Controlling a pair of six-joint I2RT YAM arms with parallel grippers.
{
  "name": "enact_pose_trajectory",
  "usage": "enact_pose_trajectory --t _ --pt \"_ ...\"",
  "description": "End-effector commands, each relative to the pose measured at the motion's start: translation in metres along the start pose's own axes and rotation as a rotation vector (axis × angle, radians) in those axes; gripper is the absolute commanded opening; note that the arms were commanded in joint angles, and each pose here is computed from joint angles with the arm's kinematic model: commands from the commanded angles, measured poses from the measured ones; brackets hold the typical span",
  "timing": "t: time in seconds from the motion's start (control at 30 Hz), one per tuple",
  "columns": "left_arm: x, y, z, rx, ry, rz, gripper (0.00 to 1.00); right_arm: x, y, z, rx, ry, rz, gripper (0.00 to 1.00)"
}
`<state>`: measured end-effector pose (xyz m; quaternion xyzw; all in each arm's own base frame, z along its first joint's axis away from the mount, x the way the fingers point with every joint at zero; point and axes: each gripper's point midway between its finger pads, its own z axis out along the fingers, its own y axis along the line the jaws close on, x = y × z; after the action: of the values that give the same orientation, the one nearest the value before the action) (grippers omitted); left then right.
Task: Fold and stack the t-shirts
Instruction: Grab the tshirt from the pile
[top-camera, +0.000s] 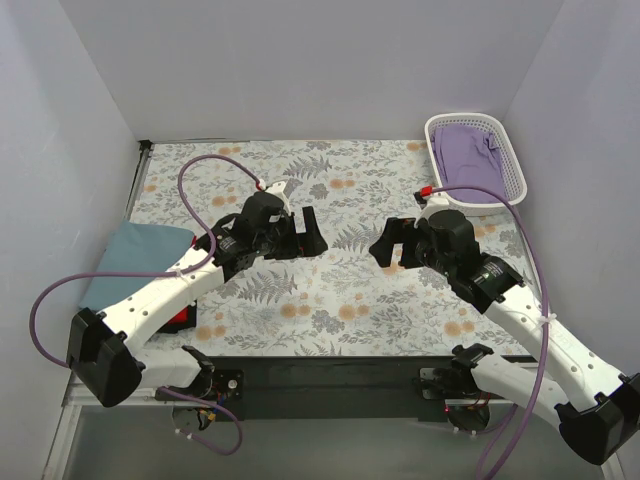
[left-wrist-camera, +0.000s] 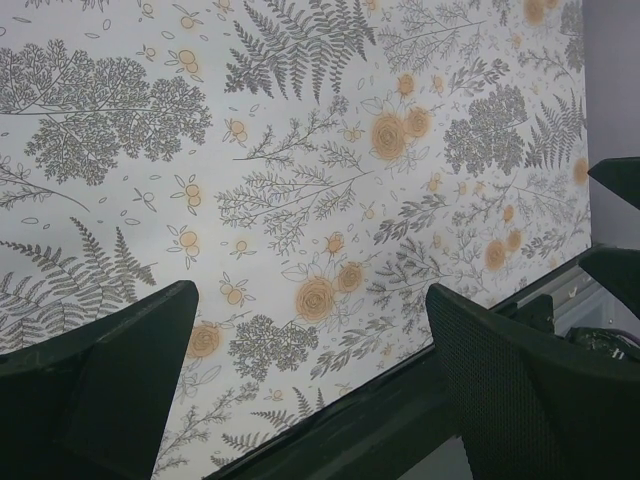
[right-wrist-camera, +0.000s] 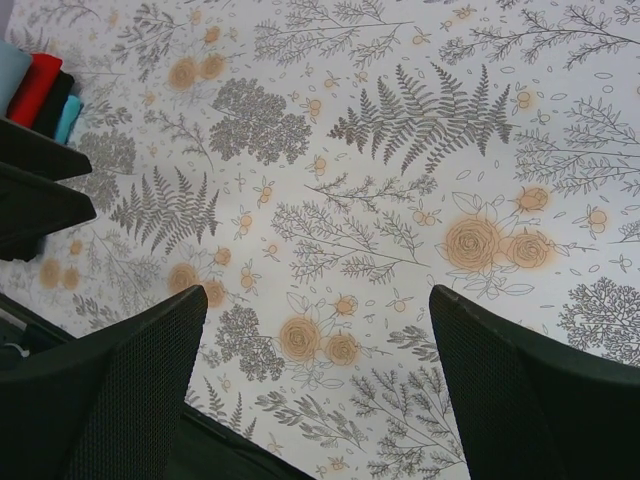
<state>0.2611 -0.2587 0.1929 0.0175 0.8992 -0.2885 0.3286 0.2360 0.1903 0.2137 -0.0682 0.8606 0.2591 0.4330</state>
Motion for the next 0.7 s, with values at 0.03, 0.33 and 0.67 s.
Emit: enact_pose_trajectory --t 0.03,0.33,0.67 --pt "-0.017 -0.019 -0.012 0.055 -0.034 0.017 0.98 -0.016 -0.004 -0.001 0.041 -0.058 -0.009 0.98" --pt "-0.015 -0.022 -0.021 0.041 0.007 0.016 0.98 -0.080 -0.017 0.023 0.191 -0.086 -0.048 0.98" --pt "-0.016 -0.027 -0.016 0.051 0.039 0.047 0.98 -0.198 -0.187 0.072 0.581 -0.194 0.143 0.98"
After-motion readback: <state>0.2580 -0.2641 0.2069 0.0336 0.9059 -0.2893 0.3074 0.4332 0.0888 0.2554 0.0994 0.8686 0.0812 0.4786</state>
